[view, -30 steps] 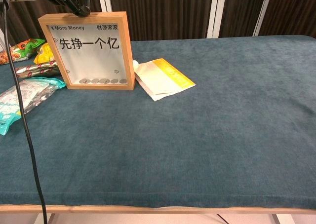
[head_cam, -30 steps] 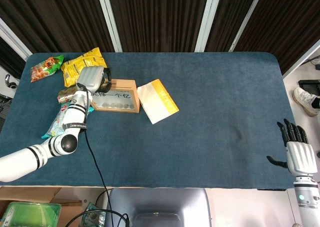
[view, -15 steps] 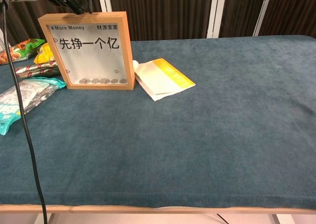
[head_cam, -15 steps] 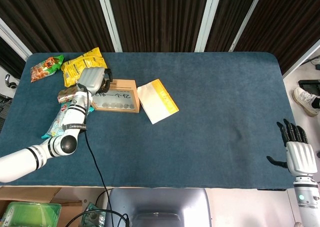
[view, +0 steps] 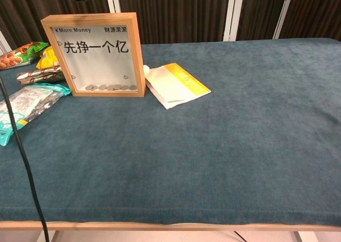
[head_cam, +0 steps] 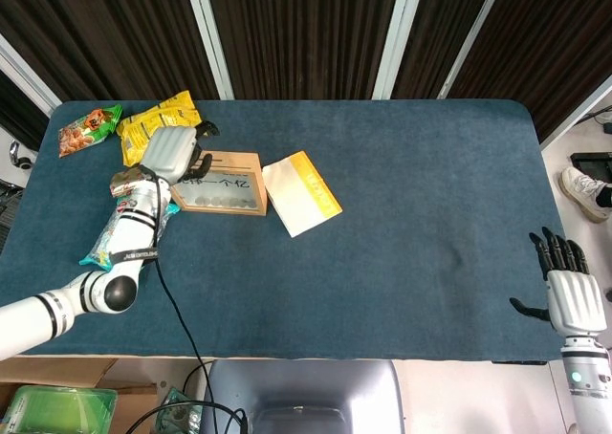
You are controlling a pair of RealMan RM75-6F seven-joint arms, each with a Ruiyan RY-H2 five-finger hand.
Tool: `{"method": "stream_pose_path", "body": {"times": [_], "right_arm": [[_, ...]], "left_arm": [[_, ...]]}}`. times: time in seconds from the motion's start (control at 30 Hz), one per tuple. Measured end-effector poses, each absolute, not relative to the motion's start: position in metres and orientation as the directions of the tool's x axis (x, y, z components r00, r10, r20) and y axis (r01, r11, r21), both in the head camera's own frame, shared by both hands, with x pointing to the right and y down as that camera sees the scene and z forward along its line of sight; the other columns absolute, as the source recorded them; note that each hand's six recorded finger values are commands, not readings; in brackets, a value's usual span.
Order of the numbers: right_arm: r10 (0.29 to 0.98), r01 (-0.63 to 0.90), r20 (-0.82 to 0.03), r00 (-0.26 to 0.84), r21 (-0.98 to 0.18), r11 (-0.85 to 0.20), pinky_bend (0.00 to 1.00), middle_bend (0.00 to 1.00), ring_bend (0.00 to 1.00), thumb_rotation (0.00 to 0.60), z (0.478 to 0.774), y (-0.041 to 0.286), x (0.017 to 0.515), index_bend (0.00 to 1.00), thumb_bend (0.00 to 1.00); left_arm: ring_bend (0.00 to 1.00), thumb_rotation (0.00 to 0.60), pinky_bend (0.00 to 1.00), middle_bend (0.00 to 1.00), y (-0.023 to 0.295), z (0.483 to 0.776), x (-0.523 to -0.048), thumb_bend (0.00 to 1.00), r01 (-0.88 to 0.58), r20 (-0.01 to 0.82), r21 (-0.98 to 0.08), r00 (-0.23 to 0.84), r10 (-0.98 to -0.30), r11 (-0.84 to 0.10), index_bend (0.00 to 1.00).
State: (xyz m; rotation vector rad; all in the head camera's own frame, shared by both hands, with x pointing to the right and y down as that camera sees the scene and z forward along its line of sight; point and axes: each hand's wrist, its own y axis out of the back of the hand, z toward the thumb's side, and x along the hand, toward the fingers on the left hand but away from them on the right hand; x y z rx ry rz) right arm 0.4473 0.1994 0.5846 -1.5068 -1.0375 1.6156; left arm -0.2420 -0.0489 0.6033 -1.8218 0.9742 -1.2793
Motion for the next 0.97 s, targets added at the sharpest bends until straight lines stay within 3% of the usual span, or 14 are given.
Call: {"method": "stream_pose_path", "body": {"times": [0.17,0.23,0.33,0.53,0.6,0.8,0.97], "right_arm": [[0.888,0.026,-0.455,-0.066,-0.890,-0.455,0.00,0.00,0.00,0.600,0.587,0.201,0.440,0.00,0.16],[0.889,0.023,-0.454,-0.056,-0.891,-0.454,0.00,0.00,0.00,0.600,0.587,0.202,0.436,0.00,0.16],[0.889,0.016,-0.456,-0.043,-0.890,-0.455,0.00,0.00,0.00,0.600,0.588,0.203,0.432,0.00,0.16],[0.894,0.002,-0.448,-0.031,-0.894,-0.448,0.00,0.00,0.00,0.600,0.588,0.203,0.425,0.00,0.16],[0.899,-0.002,-0.436,-0.032,-0.900,-0.437,0.00,0.00,0.00,0.600,0.586,0.203,0.423,0.00,0.16],[0.904,-0.011,-0.426,-0.024,-0.904,-0.427,0.00,0.00,0.00,0.600,0.585,0.207,0.419,0.00,0.16],[0.904,-0.012,-0.427,-0.025,-0.904,-0.428,0.00,0.00,0.00,0.600,0.584,0.210,0.420,0.00,0.16]], "left_arm": [[0.03,0.600,0.28,0.02,-0.008,0.578,-0.272,0.42,-0.199,0.329,-0.898,0.289,-0.899,-0.393,0.00],[0.00,0.600,0.15,0.00,0.019,0.572,-0.296,0.41,-0.190,0.307,-0.909,0.295,-0.905,-0.370,0.00],[0.00,0.600,0.06,0.00,0.071,0.570,-0.339,0.41,-0.171,0.313,-0.915,0.274,-0.910,-0.366,0.00],[0.00,0.600,0.00,0.00,0.185,0.576,-0.418,0.41,-0.138,0.401,-0.899,0.129,-0.907,-0.417,0.00],[0.00,0.600,0.00,0.00,0.207,0.583,-0.429,0.40,-0.123,0.421,-0.894,0.100,-0.902,-0.431,0.00],[0.00,0.600,0.00,0.00,0.225,0.600,-0.432,0.40,-0.068,0.472,-0.876,0.089,-0.877,-0.478,0.00],[0.00,0.600,0.00,0.00,0.223,0.589,-0.437,0.40,-0.063,0.405,-0.911,0.060,-0.913,-0.408,0.00]]}}
